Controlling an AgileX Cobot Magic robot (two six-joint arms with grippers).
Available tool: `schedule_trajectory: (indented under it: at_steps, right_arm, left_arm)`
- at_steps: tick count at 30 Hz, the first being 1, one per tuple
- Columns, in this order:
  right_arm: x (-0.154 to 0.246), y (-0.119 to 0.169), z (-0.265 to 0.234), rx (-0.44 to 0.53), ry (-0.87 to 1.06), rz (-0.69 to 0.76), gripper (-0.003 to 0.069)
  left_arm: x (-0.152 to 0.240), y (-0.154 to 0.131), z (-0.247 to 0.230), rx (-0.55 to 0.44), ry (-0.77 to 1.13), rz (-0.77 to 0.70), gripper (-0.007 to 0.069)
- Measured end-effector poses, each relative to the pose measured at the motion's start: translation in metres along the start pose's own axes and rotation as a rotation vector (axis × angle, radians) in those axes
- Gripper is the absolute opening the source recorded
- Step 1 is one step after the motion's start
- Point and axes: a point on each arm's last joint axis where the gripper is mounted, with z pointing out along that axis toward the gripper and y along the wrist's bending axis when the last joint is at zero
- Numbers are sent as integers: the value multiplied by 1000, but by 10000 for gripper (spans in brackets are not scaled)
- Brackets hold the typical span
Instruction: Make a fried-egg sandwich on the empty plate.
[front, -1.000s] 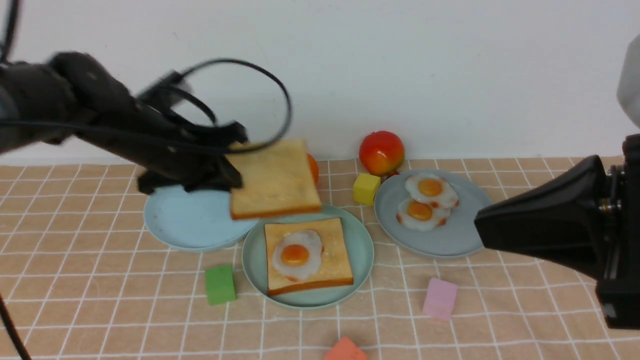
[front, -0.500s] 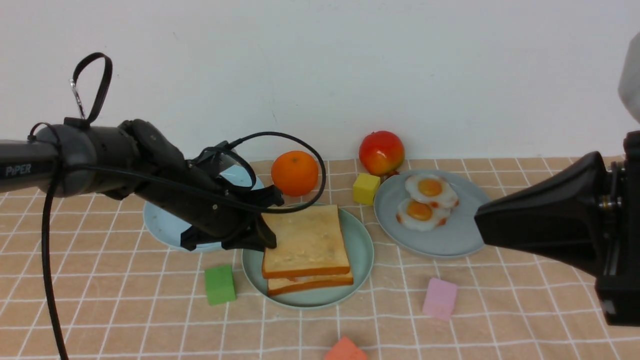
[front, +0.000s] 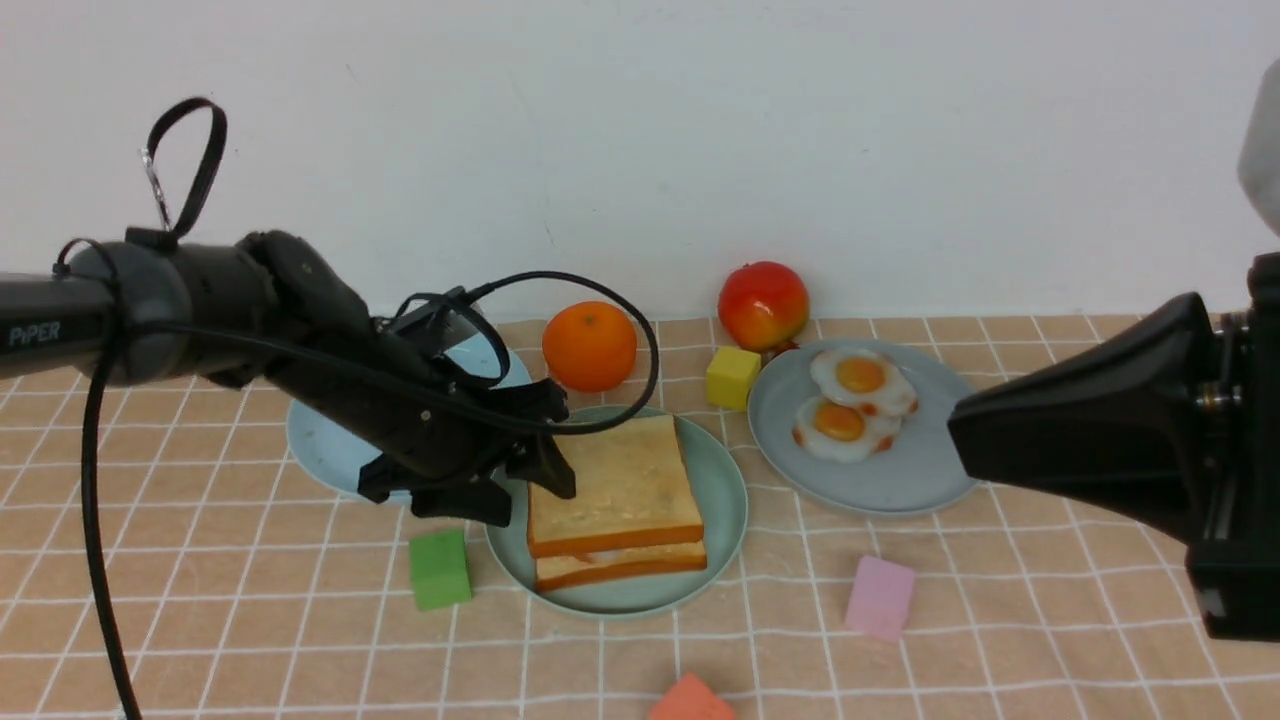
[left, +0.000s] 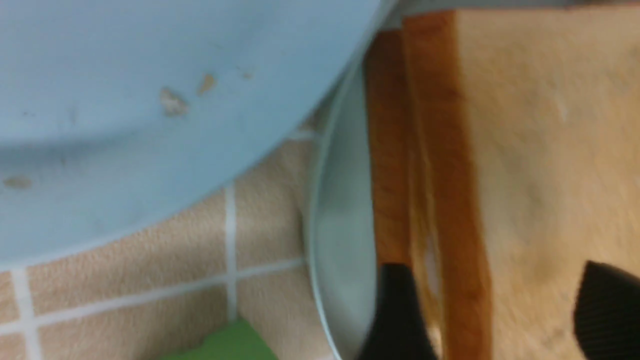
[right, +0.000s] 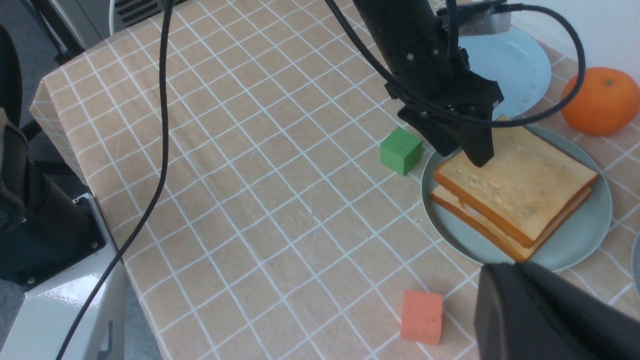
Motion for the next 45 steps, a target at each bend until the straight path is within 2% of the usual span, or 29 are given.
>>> schedule_trajectory:
  at_steps: [1,4,7,8,10,14,17,18,20,21,22,23,24,29,35,37,39,45]
  right_arm:
    - [0,-1,0,7,3,-2,32]
    - [2,-1,0,12,22,40,35]
    - [4,-1,0,19,40,117,39]
    - [4,-2,-1,28,41,144,41]
    - [5,-1,-3,35,32,148,42]
    - [18,2,-12,88,-79,132,45]
    - [43,4,-19,146,-171,101,48]
    - [45,4,-19,149,-176,99,49]
    - [73,8,-24,187,-234,85,50]
    - [75,9,-24,188,-238,84,50]
    - [93,12,-27,200,-258,82,50]
    - [95,12,-27,201,-259,82,50]
    - [109,16,-29,201,-271,84,52]
    - [148,27,-36,188,-306,78,59]
    - [169,34,-40,176,-339,56,64]
    - [175,36,-40,166,-332,53,64]
    - [179,37,-38,156,-313,54,67]
    - [184,37,-35,137,-277,58,76]
  left_arm:
    - [-3,-5,-8,0,14,37,517]
    - [-8,-17,-32,8,21,104,547]
    - [-8,-31,-57,23,8,143,546]
    - [-3,-41,-78,43,0,168,533]
    - [2,-48,-93,58,-7,184,516]
    - [27,-69,-143,104,-7,237,389]
    - [62,-76,-179,126,-14,269,235]
    - [65,-77,-182,127,-14,272,224]
    - [108,-74,-208,136,-20,302,86]
    - [111,-74,-210,137,-22,304,68]
    - [138,-69,-221,138,-35,318,10]
    - [142,-68,-222,138,-37,320,3]
    - [166,-62,-230,141,-56,324,-13]
    - [245,-37,-249,168,-233,310,-13]
    - [315,-11,-269,251,-667,398,-13]
    - [343,1,-276,306,-817,419,-13]
    - [350,8,-274,304,-847,344,-13]
    - [351,20,-260,247,-739,177,-13]
